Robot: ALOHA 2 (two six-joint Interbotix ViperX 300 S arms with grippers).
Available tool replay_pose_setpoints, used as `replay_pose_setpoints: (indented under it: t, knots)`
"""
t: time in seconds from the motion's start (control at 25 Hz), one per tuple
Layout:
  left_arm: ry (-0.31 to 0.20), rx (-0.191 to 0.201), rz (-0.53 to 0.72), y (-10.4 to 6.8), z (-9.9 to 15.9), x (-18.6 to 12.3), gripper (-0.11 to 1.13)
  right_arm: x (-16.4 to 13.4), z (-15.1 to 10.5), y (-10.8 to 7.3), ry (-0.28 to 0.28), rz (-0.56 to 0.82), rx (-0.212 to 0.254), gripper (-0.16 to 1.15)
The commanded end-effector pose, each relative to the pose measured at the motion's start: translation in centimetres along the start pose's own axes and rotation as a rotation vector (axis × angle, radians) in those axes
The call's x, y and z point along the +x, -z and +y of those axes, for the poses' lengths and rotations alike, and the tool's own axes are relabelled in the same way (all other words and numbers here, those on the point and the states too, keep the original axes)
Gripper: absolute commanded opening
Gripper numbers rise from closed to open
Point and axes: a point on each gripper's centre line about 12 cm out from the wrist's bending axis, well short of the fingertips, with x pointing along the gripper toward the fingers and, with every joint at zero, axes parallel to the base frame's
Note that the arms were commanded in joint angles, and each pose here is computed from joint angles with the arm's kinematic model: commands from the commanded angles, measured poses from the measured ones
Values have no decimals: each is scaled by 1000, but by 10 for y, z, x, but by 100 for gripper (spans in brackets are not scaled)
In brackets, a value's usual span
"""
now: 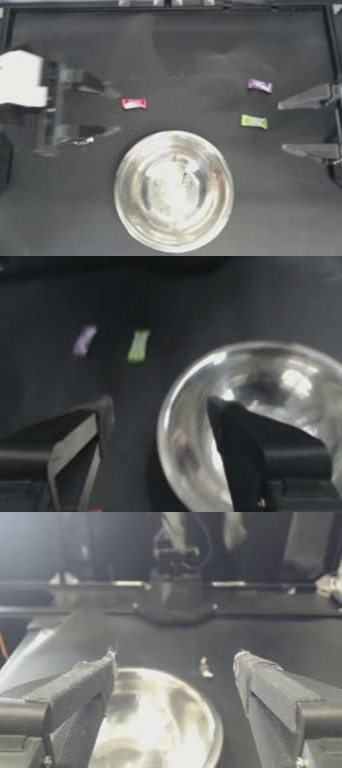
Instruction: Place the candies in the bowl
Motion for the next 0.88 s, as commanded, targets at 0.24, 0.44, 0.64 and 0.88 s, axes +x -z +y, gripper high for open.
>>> replay_pose_setpoints:
  t: [0.24,0.44,0.64,0.88]
  knots:
    - [-102,-50,-135,30,9,-54,91,-1,-8,-15,44,9,10,99]
    - [-134,-83,-151,45,12,-63,91,0,-18,-26,92,80,28,99]
    - [-146,-89,-146,52,13,-61,91,-4,-39,-42,202,217,56,99]
    - [-151,-98,-130,61,13,-60,91,-12,-76,-56,376,479,94,99]
